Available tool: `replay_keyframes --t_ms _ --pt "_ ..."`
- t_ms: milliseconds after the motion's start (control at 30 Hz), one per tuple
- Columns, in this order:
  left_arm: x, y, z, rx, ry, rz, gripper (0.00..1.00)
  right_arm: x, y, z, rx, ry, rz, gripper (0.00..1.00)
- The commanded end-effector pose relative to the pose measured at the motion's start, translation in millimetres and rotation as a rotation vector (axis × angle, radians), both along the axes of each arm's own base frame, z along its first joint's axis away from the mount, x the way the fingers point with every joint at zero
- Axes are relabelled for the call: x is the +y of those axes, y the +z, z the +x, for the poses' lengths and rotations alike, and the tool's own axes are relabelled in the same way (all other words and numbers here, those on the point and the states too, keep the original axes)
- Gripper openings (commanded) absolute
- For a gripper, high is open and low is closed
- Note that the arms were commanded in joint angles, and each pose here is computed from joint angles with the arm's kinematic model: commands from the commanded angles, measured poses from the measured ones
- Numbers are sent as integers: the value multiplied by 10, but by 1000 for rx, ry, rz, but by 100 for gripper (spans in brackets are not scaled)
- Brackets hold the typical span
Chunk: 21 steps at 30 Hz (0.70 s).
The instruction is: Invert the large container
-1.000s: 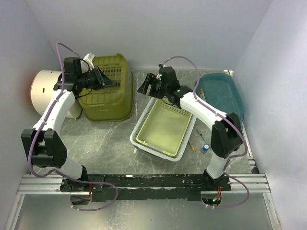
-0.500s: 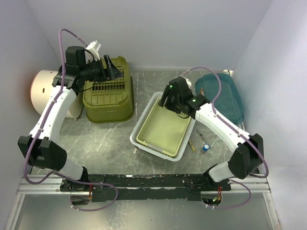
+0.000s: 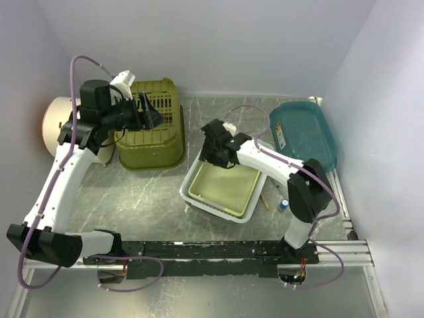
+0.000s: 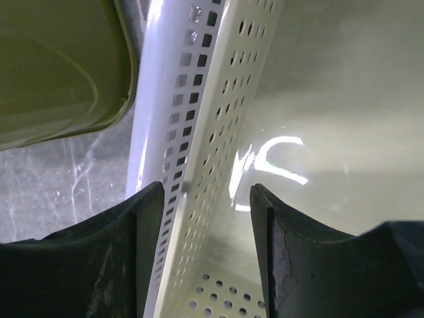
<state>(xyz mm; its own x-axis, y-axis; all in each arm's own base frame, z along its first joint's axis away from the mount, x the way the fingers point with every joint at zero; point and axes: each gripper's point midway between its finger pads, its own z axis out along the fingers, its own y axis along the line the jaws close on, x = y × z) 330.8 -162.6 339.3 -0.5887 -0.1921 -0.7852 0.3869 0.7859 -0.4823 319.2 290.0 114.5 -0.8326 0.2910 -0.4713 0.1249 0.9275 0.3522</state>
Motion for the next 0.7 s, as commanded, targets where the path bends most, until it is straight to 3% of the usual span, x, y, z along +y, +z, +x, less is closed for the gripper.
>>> replay_keyframes --t_ms 0,167,433,667 --pt "17 -194 -17 53 3 21 83 135 -3 118 -9 -23 41 54" --pt "21 -230 14 59 3 33 82 76 -217 60 29 -19 -4 47" --pt "-2 -193 24 53 -8 24 82 17 141 8 -28 -20 44 0" --pt "63 -42 30 31 34 33 84 158 1065 14 -192 94 172 0"
